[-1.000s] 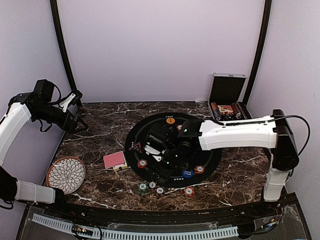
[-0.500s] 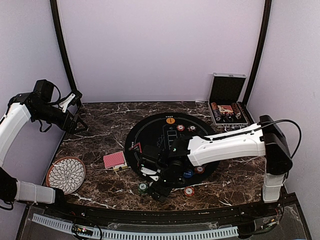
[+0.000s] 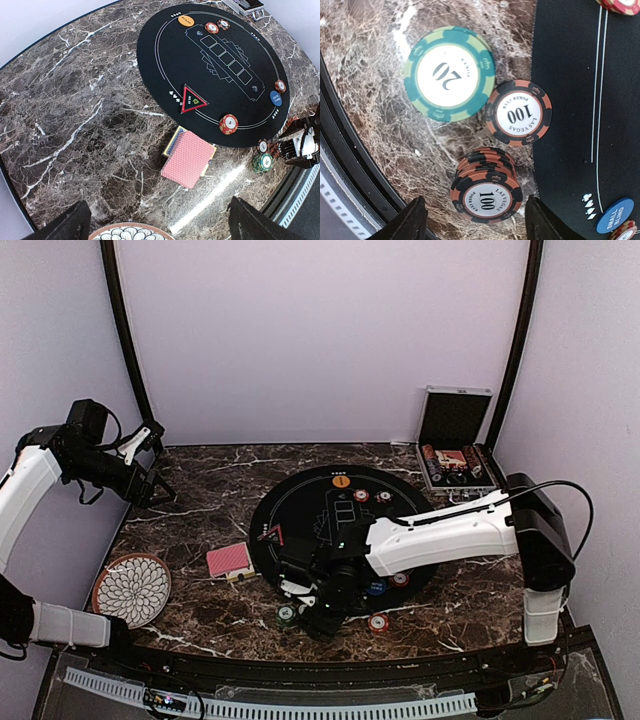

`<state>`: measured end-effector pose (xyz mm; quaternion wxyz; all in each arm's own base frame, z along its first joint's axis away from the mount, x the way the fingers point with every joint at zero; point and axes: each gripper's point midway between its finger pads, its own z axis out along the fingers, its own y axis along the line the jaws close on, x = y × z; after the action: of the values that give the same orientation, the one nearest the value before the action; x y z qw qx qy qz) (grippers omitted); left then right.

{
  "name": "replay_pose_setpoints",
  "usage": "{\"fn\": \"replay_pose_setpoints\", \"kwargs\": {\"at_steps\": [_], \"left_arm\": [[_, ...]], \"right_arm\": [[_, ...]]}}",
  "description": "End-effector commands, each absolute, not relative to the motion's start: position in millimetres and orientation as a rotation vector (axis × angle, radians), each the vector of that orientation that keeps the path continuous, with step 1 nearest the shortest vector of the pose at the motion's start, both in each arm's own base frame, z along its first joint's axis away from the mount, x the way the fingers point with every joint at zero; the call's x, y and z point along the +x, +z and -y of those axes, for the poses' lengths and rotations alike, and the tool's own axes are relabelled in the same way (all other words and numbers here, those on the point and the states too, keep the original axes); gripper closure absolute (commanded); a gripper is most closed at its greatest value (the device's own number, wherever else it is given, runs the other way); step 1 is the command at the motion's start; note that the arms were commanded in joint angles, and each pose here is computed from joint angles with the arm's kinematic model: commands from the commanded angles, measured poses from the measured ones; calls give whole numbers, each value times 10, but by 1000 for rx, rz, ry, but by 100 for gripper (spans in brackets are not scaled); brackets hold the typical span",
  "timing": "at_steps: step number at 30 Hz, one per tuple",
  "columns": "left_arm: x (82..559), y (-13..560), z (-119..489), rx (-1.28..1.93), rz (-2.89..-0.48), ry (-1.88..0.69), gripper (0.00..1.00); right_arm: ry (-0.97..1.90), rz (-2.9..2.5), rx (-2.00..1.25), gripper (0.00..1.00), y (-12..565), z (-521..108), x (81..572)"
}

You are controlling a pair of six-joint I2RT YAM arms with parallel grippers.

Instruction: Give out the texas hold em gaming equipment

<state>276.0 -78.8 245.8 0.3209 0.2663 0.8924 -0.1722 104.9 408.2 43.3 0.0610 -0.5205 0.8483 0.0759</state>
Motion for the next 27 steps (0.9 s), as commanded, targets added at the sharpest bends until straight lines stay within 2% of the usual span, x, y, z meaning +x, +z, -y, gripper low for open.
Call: {"fn": "replay_pose_setpoints", "kwargs": {"at_steps": [1,22,27], "left_arm": [[2689,2549,792,710,-2323,-448,1],[2687,2541,786,707,-2325,-445,1],[2686,2541,788,705,-2326,-448,1]], "right_arm": [[251,-2540,-1576,35,451,-4192,1050],[233,-2512,-1546,67,591,-4236,1129],[219,-2510,-1538,78,621,-4223,1144]]}}
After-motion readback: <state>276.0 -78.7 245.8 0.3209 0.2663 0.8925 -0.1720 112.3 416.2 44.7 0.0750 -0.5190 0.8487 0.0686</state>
